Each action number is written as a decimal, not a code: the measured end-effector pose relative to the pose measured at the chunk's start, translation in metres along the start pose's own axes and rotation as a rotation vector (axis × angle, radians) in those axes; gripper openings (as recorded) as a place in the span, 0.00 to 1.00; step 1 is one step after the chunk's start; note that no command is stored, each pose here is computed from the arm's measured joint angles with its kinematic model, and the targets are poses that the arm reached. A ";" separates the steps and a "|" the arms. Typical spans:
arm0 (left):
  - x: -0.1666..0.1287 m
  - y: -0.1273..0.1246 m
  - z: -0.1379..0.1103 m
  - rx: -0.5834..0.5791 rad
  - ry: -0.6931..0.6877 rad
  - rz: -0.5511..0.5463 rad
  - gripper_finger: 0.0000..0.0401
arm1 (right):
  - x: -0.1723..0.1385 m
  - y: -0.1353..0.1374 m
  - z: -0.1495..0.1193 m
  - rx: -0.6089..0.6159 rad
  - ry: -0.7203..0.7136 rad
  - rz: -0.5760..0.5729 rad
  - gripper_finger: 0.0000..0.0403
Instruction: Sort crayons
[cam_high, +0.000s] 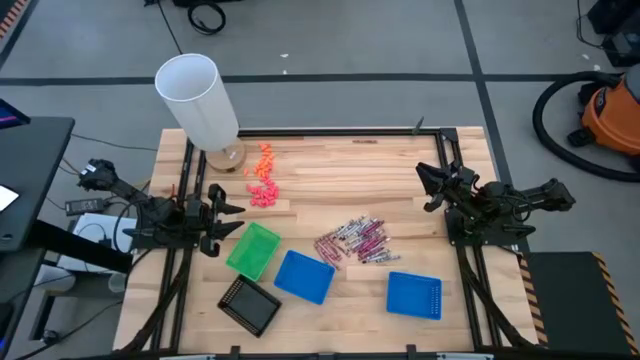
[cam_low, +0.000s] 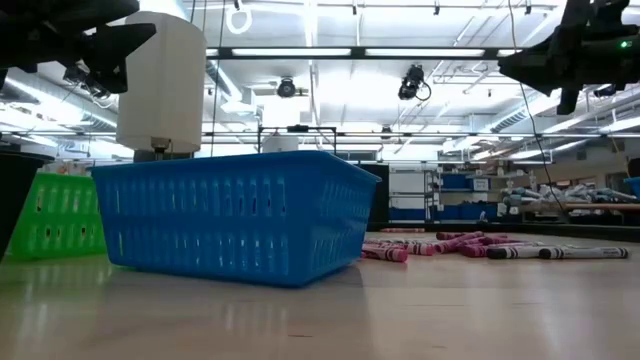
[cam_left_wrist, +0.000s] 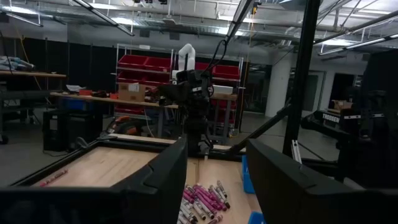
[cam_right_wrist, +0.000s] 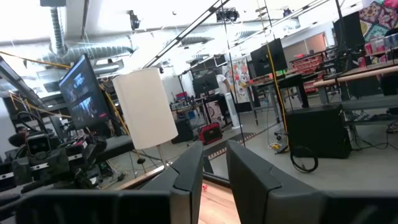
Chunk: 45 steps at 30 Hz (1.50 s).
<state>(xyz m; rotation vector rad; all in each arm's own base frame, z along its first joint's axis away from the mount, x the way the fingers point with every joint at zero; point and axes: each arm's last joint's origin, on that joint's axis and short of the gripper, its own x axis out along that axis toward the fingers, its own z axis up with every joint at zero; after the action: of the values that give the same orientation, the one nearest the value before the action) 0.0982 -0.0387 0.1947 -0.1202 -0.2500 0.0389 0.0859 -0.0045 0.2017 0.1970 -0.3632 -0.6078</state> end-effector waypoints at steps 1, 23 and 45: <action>0.000 0.000 0.000 0.000 0.000 0.000 0.44 | 0.000 0.000 0.000 0.000 0.000 0.000 0.20; 0.000 0.000 0.000 0.000 0.000 0.000 0.44 | 0.000 0.000 0.000 0.000 0.000 0.000 0.20; 0.000 0.001 0.002 0.017 -0.020 0.016 0.44 | 0.000 0.000 0.000 0.000 0.000 0.000 0.20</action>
<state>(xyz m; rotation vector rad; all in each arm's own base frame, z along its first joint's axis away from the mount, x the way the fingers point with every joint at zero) 0.0978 -0.0375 0.1967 -0.1054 -0.2687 0.0583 0.0859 -0.0045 0.2017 0.1969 -0.3632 -0.6078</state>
